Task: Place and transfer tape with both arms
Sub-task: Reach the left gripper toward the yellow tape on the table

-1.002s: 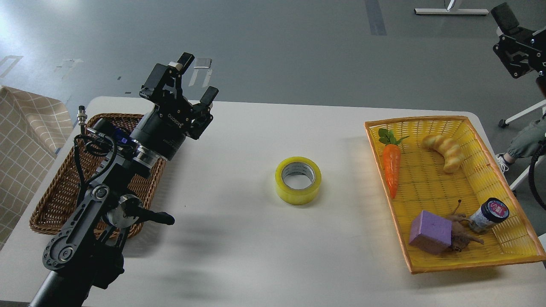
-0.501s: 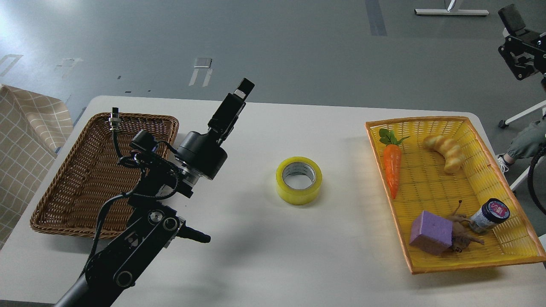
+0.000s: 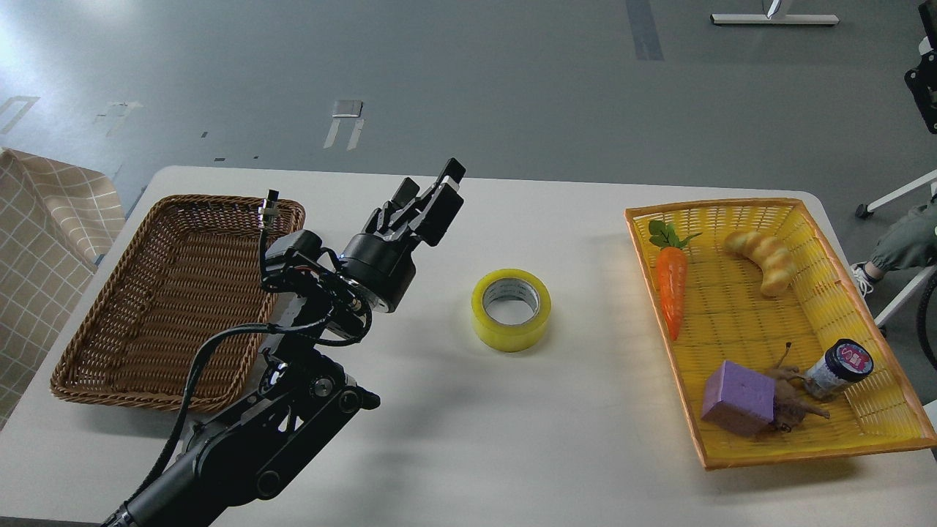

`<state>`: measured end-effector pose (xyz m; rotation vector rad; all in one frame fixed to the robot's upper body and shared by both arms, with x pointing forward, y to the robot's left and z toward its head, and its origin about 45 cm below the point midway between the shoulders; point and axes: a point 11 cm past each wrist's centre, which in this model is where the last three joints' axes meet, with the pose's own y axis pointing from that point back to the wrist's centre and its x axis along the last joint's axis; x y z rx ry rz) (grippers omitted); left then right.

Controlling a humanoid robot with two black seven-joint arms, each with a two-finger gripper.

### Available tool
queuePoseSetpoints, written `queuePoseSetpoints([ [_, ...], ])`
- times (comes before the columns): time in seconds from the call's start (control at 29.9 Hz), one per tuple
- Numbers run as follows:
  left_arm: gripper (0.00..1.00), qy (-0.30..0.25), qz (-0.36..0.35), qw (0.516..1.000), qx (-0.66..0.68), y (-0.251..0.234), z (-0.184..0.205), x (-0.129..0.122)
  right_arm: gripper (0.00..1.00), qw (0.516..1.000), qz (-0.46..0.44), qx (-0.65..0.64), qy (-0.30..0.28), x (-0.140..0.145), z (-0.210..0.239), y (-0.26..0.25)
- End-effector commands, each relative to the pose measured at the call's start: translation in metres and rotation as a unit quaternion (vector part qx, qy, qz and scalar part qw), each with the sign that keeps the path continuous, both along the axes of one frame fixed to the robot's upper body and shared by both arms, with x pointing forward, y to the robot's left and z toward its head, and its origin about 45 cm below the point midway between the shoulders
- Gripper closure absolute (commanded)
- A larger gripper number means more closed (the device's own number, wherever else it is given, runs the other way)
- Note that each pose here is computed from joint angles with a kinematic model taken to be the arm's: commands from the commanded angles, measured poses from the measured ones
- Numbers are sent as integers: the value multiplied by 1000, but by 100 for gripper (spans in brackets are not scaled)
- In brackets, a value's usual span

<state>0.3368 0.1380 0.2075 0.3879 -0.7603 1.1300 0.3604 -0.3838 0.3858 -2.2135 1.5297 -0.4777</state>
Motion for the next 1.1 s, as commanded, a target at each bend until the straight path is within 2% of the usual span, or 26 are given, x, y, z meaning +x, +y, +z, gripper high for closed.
queuePoseSetpoints([
  [0.0, 2, 7, -13, 1000, 19, -2, -8, -5, 0, 1000, -5, 0, 4, 1, -1, -4],
  [0.33, 1, 37, -10, 990, 137, 31, -43, -1, 0, 1000, -4, 0, 6, 2, -2, -2],
  [0.7, 1, 41, -22, 995, 86, 7, -37, -9, 0, 1000, -2, 1, 3, 2, 0, -1],
  [0.94, 1, 41, -81, 977, 193, 7, -66, -30, 0, 1000, -4, 1, 4, 2, -1, -3],
  [1.07, 1, 49, -78, 971, 222, 16, -77, -22, 0, 1000, -4, 1, 6, 1, -2, -2],
])
